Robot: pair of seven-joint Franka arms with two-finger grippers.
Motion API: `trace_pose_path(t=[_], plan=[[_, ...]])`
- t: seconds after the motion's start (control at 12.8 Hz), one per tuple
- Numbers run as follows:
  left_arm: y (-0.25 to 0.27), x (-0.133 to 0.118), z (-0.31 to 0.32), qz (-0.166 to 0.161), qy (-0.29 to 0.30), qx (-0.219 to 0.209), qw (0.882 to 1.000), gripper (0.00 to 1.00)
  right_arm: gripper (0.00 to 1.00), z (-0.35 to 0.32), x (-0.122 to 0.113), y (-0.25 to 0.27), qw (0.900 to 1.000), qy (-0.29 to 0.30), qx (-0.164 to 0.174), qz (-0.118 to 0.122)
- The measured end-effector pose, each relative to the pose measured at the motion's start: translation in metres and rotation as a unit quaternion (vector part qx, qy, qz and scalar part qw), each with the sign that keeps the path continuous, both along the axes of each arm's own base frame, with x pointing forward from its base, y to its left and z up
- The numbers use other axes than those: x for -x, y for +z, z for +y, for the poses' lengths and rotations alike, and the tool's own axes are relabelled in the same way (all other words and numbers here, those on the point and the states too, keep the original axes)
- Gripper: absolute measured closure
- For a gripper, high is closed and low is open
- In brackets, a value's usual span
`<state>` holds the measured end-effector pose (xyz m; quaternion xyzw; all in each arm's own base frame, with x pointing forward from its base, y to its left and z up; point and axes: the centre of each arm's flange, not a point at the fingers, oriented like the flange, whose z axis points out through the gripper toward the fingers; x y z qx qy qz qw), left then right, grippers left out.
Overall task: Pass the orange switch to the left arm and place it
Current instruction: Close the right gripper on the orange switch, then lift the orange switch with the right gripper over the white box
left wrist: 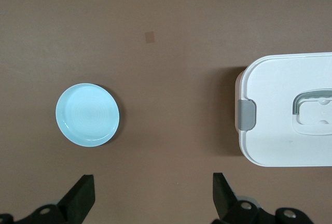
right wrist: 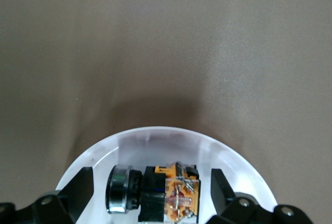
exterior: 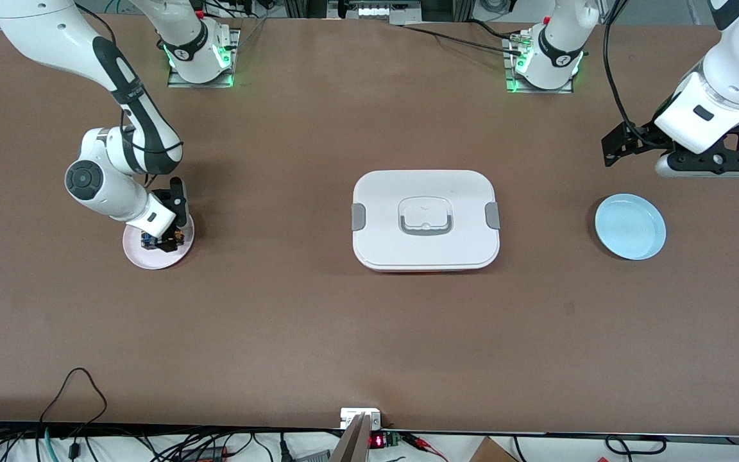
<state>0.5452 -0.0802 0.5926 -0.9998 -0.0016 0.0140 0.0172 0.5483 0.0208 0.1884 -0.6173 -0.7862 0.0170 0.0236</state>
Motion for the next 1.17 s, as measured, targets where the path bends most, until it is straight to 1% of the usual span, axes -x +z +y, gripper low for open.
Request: trace_pose_path(t=[0.63, 0.78, 0.86, 0.94, 1.02, 1.09, 1.17], plan=[[0.000, 0.000, 0.000, 0.000, 0.000, 0.000, 1.000, 0.00, 0.00, -0.014, 0.001, -0.007, 1.000, -0.004, -0.002, -0.001], [0.000, 0.000, -0.001, 0.000, -0.001, 0.000, 1.000, 0.00, 0.04, -0.013, 0.001, -0.007, 1.000, -0.003, -0.002, -0.002], [0.000, 0.000, -0.001, 0.000, -0.001, 0.000, 1.000, 0.00, 0.04, -0.013, 0.001, -0.007, 1.000, -0.003, -0.002, -0.002], [0.000, 0.000, -0.001, 0.000, -0.001, 0.000, 1.000, 0.00, 0.10, -0.013, 0.001, -0.007, 1.000, -0.002, -0.002, -0.002], [0.000, 0.000, -0.001, 0.000, -0.001, 0.000, 1.000, 0.00, 0.23, -0.012, 0.001, -0.007, 1.000, -0.001, -0.002, -0.003], [0.000, 0.000, -0.001, 0.000, 0.000, 0.000, 1.000, 0.00, 0.28, -0.012, 0.001, -0.006, 1.000, -0.001, -0.002, -0.004], [0.000, 0.000, -0.001, 0.000, 0.000, 0.000, 1.000, 0.00, 0.28, -0.012, 0.001, -0.006, 1.000, -0.001, -0.002, -0.005]])
